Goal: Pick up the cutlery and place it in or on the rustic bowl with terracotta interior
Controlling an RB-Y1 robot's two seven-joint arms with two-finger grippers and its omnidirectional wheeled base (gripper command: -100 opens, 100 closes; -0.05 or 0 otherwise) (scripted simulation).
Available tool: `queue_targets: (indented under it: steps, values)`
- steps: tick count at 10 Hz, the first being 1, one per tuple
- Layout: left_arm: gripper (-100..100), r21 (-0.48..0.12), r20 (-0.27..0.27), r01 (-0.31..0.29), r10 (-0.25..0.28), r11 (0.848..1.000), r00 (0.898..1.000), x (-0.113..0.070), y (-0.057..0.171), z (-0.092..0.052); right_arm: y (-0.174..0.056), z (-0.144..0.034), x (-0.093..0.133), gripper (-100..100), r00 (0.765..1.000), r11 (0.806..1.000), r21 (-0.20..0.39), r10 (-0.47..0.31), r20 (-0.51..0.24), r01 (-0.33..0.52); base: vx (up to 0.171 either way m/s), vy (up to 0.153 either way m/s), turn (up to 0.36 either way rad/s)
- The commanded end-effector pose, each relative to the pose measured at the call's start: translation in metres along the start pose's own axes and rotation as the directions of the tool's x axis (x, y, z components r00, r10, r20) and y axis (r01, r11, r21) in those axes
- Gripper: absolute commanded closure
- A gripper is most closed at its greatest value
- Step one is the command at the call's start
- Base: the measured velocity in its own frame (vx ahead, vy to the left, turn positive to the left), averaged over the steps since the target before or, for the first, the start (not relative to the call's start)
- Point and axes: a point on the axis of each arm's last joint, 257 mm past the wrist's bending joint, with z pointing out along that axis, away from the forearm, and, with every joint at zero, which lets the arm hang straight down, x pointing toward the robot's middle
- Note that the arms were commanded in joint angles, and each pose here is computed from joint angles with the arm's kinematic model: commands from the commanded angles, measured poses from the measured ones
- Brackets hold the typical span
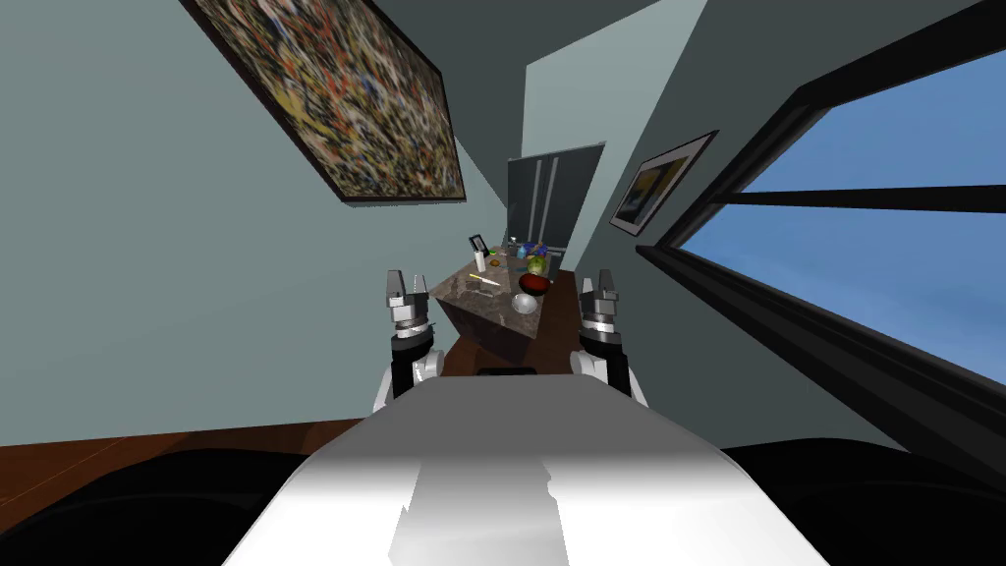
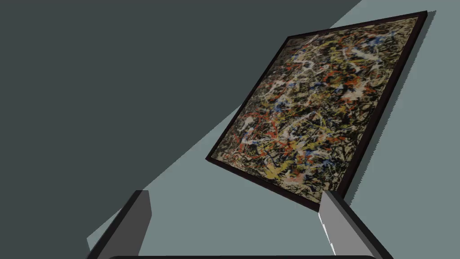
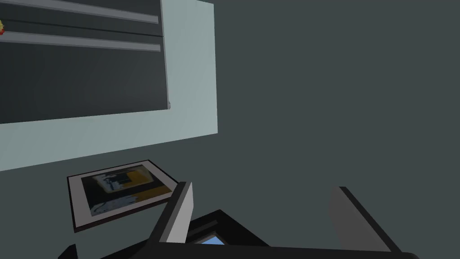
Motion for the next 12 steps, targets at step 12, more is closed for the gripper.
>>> queue_targets:
  steps: [12]
  values:
    - [-100, -0.371, -0.165, -0.243, 0.194, 0.896, 0.967, -0.068, 0.099, -0.069, 0.000, 0.000, 0.000, 0, 1.000, 1.000, 0.000, 0.000, 0.000, 0.000, -0.096, 0.027, -0.134]
